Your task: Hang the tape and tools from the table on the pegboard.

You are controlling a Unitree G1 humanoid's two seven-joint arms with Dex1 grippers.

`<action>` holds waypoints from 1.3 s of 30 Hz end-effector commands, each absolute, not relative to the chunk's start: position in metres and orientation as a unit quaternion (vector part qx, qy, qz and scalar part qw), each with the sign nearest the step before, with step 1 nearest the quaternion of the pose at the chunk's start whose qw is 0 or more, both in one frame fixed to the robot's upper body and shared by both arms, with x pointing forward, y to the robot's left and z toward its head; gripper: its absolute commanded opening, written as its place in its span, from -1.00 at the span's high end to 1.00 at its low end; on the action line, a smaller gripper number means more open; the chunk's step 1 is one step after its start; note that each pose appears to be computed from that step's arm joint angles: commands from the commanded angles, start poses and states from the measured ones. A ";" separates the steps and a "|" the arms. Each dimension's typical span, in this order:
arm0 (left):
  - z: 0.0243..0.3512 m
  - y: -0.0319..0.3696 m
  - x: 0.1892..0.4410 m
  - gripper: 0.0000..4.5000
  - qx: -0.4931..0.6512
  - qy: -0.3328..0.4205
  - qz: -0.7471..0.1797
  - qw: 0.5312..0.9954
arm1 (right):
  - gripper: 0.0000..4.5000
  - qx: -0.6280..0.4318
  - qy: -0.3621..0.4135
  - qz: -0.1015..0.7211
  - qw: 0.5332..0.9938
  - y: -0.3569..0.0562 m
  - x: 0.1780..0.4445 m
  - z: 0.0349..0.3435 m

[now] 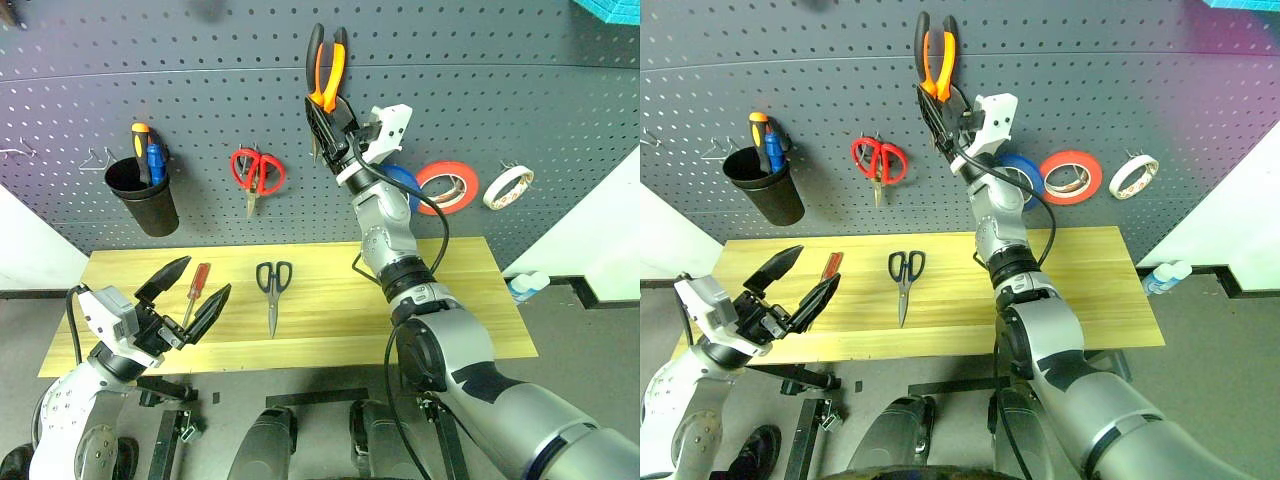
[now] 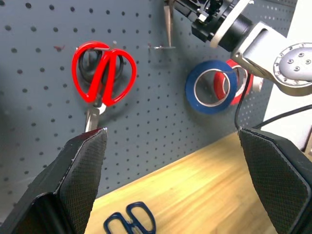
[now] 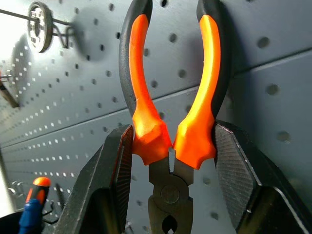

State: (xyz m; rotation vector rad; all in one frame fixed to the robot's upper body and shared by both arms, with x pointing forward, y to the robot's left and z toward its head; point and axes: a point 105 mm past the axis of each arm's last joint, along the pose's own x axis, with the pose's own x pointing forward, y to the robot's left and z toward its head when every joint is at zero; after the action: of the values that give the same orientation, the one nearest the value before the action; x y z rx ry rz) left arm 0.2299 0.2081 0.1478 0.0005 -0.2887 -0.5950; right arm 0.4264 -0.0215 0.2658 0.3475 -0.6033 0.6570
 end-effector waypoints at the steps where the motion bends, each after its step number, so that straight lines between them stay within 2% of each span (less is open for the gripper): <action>1: 0.156 0.203 0.225 -1.00 0.006 -0.156 -0.298 0.942 | 0.08 0.160 -0.336 0.297 0.879 -0.026 0.425 0.296; 24: 0.153 0.201 0.219 -1.00 0.001 -0.144 -0.294 0.945 | 0.08 0.136 -0.306 0.226 0.915 -0.038 0.442 0.288; 33: 0.153 0.201 0.218 -1.00 0.002 -0.140 -0.294 0.946 | 0.08 0.025 -0.322 0.250 0.913 -0.020 0.428 0.263; 39: 0.153 0.200 0.216 -1.00 0.002 -0.138 -0.293 0.946 | 0.08 0.006 -0.313 0.256 0.914 -0.012 0.420 0.240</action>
State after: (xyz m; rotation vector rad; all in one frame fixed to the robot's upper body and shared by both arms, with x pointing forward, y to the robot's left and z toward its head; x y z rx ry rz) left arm 0.2196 0.2048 0.1454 -0.0035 -0.2548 -0.5835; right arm 0.4278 -0.0175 0.2138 0.0197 -0.5356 0.5223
